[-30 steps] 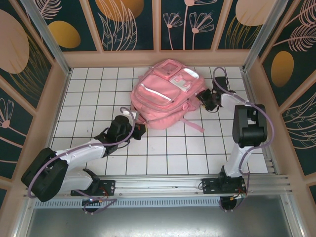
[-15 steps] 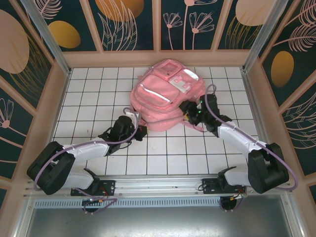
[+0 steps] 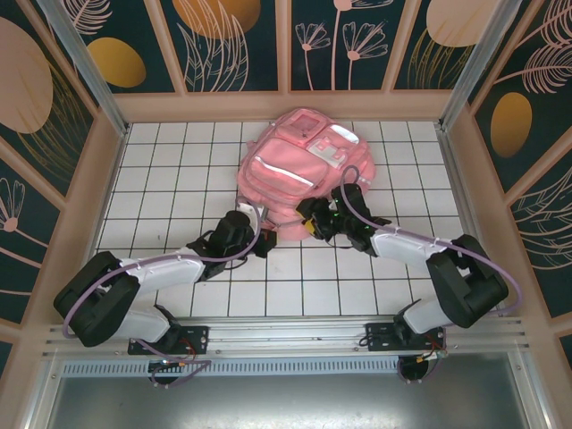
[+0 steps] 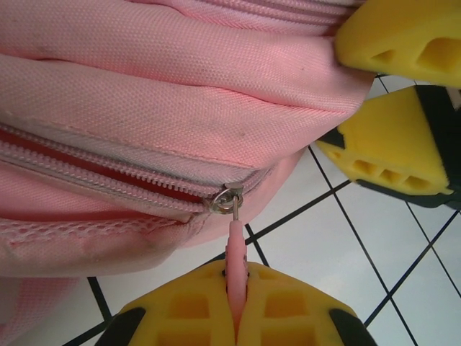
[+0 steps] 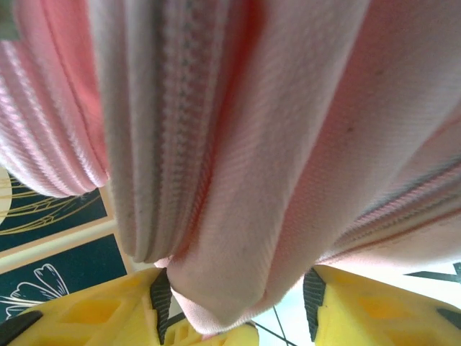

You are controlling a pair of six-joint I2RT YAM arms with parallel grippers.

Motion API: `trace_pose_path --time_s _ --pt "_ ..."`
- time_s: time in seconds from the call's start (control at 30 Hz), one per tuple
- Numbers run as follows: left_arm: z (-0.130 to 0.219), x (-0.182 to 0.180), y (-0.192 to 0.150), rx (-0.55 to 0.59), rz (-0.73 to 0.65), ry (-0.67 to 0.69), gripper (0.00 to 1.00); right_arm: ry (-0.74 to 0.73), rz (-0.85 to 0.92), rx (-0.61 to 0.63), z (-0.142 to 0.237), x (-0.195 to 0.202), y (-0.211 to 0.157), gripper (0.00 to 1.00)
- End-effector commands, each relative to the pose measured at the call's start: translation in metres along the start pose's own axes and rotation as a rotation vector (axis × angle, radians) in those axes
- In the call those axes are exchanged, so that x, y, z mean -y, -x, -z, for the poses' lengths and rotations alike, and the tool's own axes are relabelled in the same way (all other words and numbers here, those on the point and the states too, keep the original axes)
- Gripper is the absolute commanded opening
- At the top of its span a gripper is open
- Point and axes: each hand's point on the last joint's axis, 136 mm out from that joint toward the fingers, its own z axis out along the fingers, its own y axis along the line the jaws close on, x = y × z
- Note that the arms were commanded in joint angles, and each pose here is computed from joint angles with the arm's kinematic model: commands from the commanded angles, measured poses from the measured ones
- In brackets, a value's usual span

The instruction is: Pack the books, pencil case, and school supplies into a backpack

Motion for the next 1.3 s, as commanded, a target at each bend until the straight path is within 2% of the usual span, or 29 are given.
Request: trace_pose_path --time_s 0.0,0.1,0.27,0.6,0.9,1.27 --pt "-0.002 0.029 0.017 0.036 -0.016 -0.078 0.0 0.054 0.018 0.019 -0.002 -0.018 0.002 0.48" --pt "-0.007 0.036 0.014 0.022 -0.021 -0.093 0.0 0.044 0.016 0.04 -0.002 -0.013 0.005 0.35" --pt "-0.006 0.031 0.013 0.025 -0.025 -0.061 0.0 0.002 0.036 0.074 0.003 -0.007 0.01 0.0" --pt "-0.003 0.0 0.013 0.049 -0.038 0.104 0.0 -0.098 0.096 0.125 0.025 0.012 0.021 0.0" --pt "-0.003 -0.003 0.015 0.053 -0.023 0.12 0.0 -0.16 0.105 0.142 0.039 0.032 0.022 0.0" --pt "0.006 0.001 0.001 0.022 0.014 0.072 0.0 -0.178 0.058 0.208 0.053 0.044 0.052 0.0"
